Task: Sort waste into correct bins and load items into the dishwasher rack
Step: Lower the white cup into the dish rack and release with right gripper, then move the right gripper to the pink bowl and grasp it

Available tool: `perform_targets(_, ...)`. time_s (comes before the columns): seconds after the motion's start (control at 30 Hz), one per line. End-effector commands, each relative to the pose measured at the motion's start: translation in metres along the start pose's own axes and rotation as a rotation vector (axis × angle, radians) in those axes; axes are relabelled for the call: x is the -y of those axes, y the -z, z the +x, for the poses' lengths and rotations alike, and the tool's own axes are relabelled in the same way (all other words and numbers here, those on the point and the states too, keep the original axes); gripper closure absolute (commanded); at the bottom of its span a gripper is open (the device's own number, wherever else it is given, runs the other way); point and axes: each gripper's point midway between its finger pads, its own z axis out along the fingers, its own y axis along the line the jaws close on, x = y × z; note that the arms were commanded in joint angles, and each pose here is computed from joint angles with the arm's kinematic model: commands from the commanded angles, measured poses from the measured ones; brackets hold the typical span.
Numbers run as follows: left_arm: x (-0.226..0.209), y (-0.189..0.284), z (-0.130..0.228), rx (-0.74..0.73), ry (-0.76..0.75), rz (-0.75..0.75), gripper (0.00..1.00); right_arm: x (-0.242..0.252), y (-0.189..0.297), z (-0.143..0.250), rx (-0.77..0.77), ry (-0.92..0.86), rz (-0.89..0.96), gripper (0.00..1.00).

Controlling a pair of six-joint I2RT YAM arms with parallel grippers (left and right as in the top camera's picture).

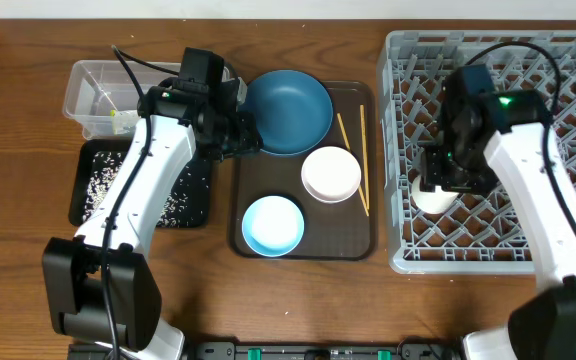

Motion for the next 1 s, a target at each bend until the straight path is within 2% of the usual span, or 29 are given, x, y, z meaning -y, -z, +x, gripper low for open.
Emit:
perform_targets(0.0, 0.0, 0.004, -0.003, 0.017, -0.016, -0.012, 0.59, -0.001, -0.006, 0.002, -0.031, -0.008, 0.017, 0.58)
perform_targets(0.23, 0.0, 0.004, -0.003, 0.017, -0.016, -0.012, 0.59, -0.002, -0.017, 0.002, -0.06, -0.004, 0.021, 0.55)
perform_targets(0.27, 0.0, 0.004, -0.003, 0.017, -0.016, -0.012, 0.59, -0.002, -0.019, 0.002, -0.064, -0.004, 0.018, 0.52)
perform_targets(0.3, 0.0, 0.004, -0.003, 0.017, -0.016, -0.012, 0.6, -0.004, -0.021, 0.003, -0.072, -0.004, 0.011, 0.42)
perform_targets(0.43, 0.0, 0.004, -0.003, 0.017, -0.016, -0.012, 0.59, -0.004, -0.023, 0.006, -0.083, -0.005, 0.007, 0.25)
perform_targets(0.53, 0.0, 0.004, -0.003, 0.017, -0.016, -0.012, 0.59, -0.004, -0.023, 0.005, -0.078, -0.005, 0.006, 0.2)
perform_targets(0.77, 0.0, 0.004, -0.004, 0.017, -0.016, -0.011, 0.59, -0.011, -0.015, -0.006, -0.034, -0.005, -0.028, 0.18)
perform_targets(0.97, 0.0, 0.004, -0.004, 0.018, -0.016, -0.011, 0.59, -0.033, 0.026, -0.038, 0.111, 0.018, -0.13, 0.23)
